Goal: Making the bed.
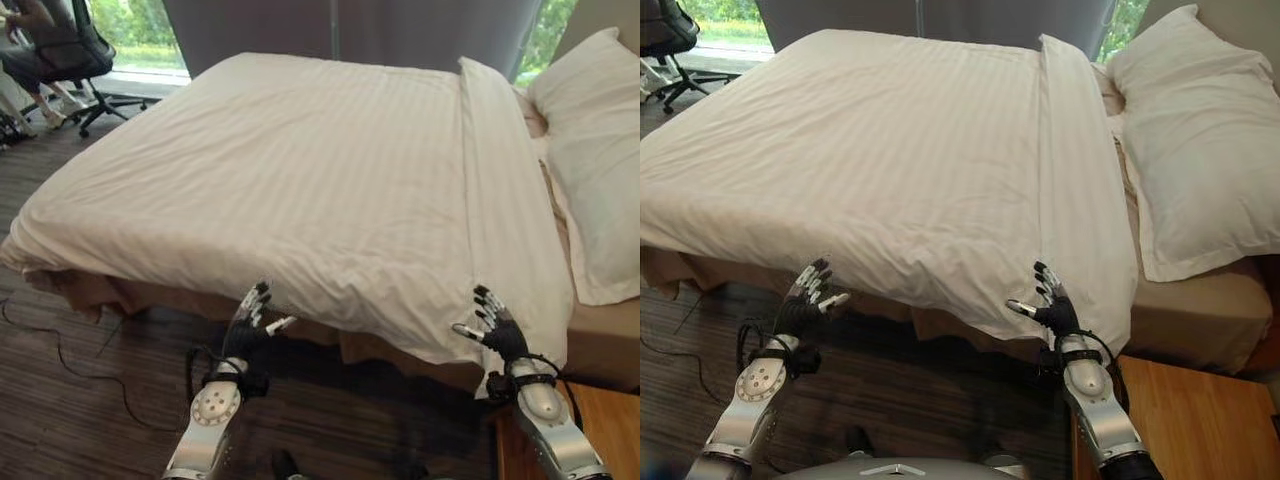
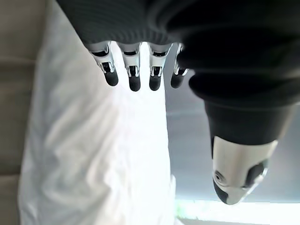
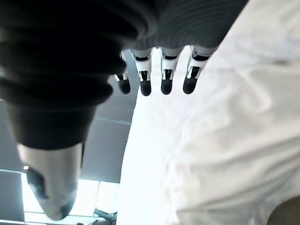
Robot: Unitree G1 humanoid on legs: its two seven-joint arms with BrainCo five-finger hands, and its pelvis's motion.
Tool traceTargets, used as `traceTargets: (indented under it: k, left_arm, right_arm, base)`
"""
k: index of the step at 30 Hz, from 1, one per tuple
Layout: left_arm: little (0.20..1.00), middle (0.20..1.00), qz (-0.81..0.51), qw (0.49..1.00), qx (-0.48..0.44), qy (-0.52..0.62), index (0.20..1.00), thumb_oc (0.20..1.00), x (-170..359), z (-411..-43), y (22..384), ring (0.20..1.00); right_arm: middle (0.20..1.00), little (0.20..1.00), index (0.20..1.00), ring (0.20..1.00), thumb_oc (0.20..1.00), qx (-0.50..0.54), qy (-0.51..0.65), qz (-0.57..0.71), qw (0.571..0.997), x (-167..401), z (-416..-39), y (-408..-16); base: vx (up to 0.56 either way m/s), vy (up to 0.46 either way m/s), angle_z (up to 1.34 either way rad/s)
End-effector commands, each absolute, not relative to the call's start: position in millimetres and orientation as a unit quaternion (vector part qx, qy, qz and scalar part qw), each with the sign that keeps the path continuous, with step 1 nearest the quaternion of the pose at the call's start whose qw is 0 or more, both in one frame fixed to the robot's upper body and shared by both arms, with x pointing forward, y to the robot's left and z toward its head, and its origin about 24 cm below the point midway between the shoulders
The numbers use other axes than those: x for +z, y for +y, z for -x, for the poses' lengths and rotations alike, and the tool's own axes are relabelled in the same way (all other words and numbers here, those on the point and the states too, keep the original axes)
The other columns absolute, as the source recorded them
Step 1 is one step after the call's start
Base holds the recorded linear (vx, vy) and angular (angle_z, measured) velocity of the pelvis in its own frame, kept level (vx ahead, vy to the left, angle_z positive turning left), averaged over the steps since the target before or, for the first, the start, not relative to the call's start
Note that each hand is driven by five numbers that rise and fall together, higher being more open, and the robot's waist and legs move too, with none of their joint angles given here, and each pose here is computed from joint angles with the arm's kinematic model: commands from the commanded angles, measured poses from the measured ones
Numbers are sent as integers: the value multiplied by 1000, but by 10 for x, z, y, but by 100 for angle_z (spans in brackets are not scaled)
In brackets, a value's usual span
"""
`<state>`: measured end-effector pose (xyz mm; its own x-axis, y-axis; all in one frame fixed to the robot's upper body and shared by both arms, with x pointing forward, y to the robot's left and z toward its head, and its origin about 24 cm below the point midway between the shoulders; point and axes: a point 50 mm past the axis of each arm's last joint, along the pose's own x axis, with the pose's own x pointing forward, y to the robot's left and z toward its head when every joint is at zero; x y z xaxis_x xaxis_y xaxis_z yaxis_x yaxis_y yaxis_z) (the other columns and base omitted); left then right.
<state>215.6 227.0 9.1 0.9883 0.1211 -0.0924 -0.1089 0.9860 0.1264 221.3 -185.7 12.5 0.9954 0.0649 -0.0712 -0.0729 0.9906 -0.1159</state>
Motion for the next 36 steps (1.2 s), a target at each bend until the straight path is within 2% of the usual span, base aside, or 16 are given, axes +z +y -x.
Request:
traceTargets:
  k: [1, 7, 18, 26, 36]
  left_arm:
    - [1000, 1000, -126, 982, 98, -105, 1000, 1000, 740, -2460, 2489, 1000]
    - [1000, 1000, -115, 972, 99, -177, 1000, 1000, 1009, -2500, 2409, 1000]
    - [1000, 1000, -124, 975, 55, -175, 1000, 1000, 995, -2465, 2273, 1000]
    - [1000, 1000, -135, 980, -2, -149, 1000, 1000, 848, -2485, 2067, 1000]
    - [1000, 1000, -107, 992, -3, -62, 1000, 1000, 500, -2339, 2181, 1000]
  right_arm:
    - [1000, 1000, 1000, 1000, 1000, 51, -118, 10, 992, 685, -2576, -1613]
    - [1000, 1000, 1000, 1000, 1000, 71, -123, -13, 990, 693, -2545, -1585]
    - [1000, 1000, 1000, 1000, 1000, 56, -64, -3, 996, 425, -2377, -1717]
    - [1000, 1000, 1000, 1000, 1000, 66, -72, 4, 995, 452, -2391, -1612]
    - [1000, 1000, 1000, 1000, 1000, 68, -73, 42, 994, 468, -2430, -1649]
  base:
    - [-322, -69, 77]
    - [-222, -125, 113]
    - [-57, 73, 116]
    - [-77, 117, 81]
    - [45, -54, 39]
